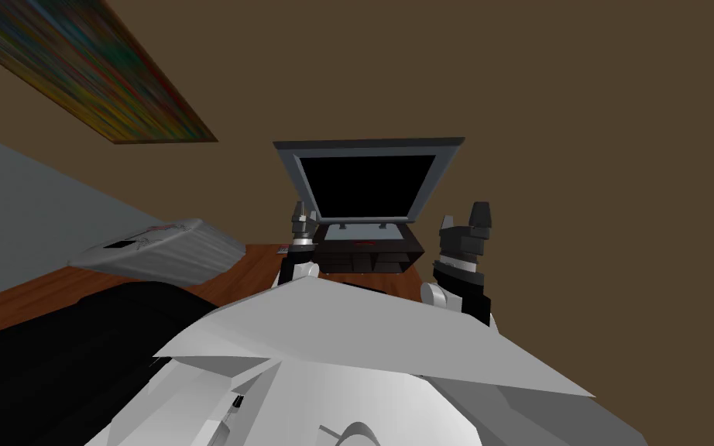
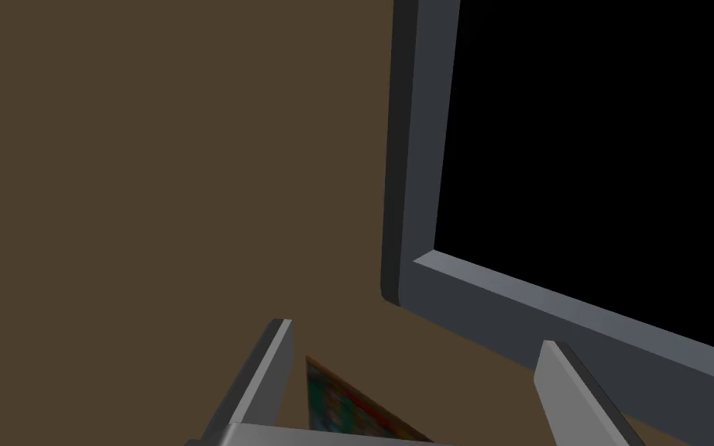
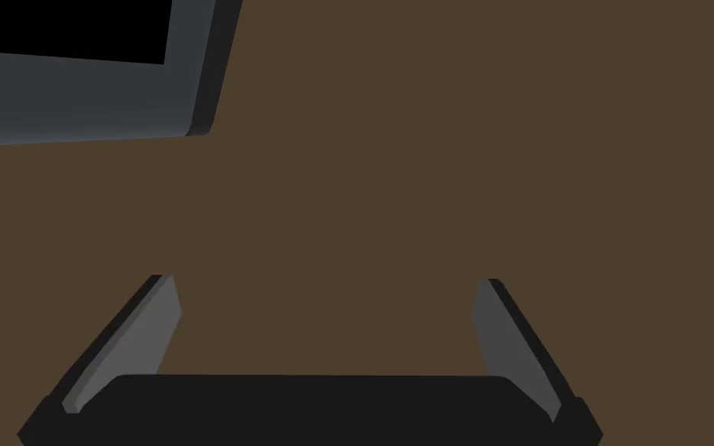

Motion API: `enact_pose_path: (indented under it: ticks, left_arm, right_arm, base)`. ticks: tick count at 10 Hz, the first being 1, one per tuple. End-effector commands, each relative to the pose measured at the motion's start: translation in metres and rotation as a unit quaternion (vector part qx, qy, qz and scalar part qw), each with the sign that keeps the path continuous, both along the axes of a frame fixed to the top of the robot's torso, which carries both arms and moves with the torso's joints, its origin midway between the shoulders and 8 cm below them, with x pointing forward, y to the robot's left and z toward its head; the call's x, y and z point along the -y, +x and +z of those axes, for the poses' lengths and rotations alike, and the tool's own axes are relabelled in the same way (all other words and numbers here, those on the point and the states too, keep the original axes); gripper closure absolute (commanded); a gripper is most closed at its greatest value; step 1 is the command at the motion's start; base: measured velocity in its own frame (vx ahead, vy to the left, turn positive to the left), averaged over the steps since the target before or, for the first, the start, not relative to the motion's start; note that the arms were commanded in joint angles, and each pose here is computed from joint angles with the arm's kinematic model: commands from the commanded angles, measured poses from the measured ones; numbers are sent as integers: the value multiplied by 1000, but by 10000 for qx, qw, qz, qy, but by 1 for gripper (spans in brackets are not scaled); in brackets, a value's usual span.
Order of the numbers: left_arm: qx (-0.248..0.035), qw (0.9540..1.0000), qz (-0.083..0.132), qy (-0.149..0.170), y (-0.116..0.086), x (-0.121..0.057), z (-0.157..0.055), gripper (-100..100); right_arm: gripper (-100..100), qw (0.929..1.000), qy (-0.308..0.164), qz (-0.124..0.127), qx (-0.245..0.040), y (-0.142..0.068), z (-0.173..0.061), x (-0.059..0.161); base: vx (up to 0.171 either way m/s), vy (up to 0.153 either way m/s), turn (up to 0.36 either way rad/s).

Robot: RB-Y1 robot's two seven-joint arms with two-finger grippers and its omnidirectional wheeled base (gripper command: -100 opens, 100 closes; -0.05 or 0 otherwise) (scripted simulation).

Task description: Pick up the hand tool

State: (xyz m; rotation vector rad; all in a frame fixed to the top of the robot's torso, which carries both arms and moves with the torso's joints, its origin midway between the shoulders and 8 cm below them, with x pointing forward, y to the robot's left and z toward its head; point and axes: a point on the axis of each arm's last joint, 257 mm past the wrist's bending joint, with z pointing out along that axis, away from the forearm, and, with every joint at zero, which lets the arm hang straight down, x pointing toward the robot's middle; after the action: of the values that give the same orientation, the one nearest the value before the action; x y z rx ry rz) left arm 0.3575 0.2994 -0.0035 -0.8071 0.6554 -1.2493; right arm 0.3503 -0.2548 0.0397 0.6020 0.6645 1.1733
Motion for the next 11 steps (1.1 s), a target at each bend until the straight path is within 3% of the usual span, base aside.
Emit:
enact_pose_path:
  ticks: [1,6,11]
  left_arm:
    - [-50,9998,-92,138,4,3,0,-100]
    - [-363,9975,-360,490,30,7,-5,-100]
    - [-809,9948,-416,464,65,-1,-20,-100]
  right_arm:
    - [0,10000,0,0,0,0,0,0]
    - [0,10000,0,0,0,0,0,0]
    - [0,10000,0,0,0,0,0,0]
  base:
    - [-16,12,-22]
    - [-65,42,-54]
    - [-77,50,-77]
